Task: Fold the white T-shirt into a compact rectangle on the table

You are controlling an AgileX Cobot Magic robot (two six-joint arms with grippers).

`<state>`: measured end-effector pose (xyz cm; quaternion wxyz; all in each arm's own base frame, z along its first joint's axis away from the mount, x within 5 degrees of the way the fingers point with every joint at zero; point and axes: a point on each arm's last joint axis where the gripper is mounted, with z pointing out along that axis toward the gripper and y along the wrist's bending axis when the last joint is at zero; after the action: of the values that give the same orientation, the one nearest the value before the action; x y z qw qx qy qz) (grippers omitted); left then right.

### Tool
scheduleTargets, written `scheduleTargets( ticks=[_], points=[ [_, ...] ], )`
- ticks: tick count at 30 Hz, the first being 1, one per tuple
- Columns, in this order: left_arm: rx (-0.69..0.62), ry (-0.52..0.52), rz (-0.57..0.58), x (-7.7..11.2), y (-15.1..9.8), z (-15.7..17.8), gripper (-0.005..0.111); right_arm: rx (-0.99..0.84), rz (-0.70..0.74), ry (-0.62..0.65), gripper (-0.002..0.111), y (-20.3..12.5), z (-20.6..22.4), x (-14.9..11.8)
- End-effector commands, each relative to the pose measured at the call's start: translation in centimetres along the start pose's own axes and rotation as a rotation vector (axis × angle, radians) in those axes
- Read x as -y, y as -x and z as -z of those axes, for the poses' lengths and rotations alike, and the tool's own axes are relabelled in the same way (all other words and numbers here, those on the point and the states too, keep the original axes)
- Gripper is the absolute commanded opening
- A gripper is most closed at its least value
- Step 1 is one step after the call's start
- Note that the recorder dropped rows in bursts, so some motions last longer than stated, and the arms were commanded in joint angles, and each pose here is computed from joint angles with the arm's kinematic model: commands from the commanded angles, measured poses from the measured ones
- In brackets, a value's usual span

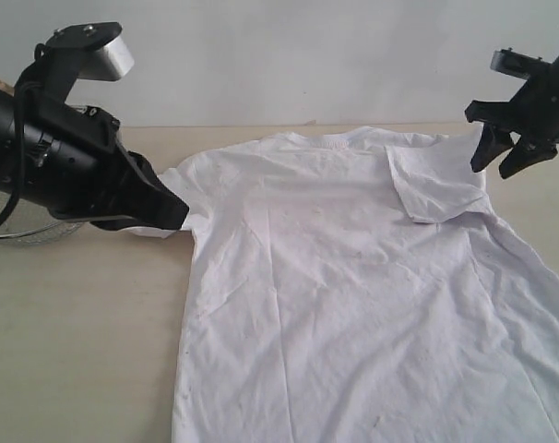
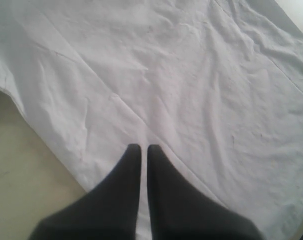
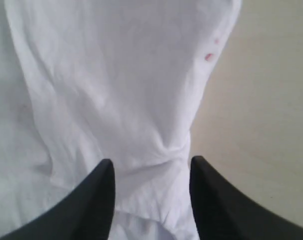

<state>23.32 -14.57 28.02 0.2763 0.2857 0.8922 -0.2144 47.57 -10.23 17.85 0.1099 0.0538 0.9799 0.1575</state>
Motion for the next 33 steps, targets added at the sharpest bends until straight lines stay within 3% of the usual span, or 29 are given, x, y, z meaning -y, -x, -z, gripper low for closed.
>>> scheduleTargets(
  ticks=[1,14,16,21,33],
  points=[
    [0.002,0.005,0.004,-0.1,-0.1,0.0,0.005,-0.057,-0.004,0.022,0.042,-1.2,-0.8,0.2],
    [-0.003,0.002,0.004,-0.1,-0.1,0.0,0.005,-0.089,-0.019,-0.005,0.041,-3.2,-4.1,1.4],
    [-0.003,0.002,0.004,-0.1,-0.1,0.0,0.005,-0.091,-0.015,-0.011,0.036,-3.2,-4.1,1.4],
    [-0.003,0.002,0.004,-0.1,-0.1,0.0,0.005,-0.095,-0.017,-0.031,0.000,-3.3,-4.1,1.6],
    [-0.005,0.001,0.004,0.0,-0.1,0.0,0.005,-0.095,-0.050,-0.128,0.000,-3.3,-4.0,2.6]
  ],
)
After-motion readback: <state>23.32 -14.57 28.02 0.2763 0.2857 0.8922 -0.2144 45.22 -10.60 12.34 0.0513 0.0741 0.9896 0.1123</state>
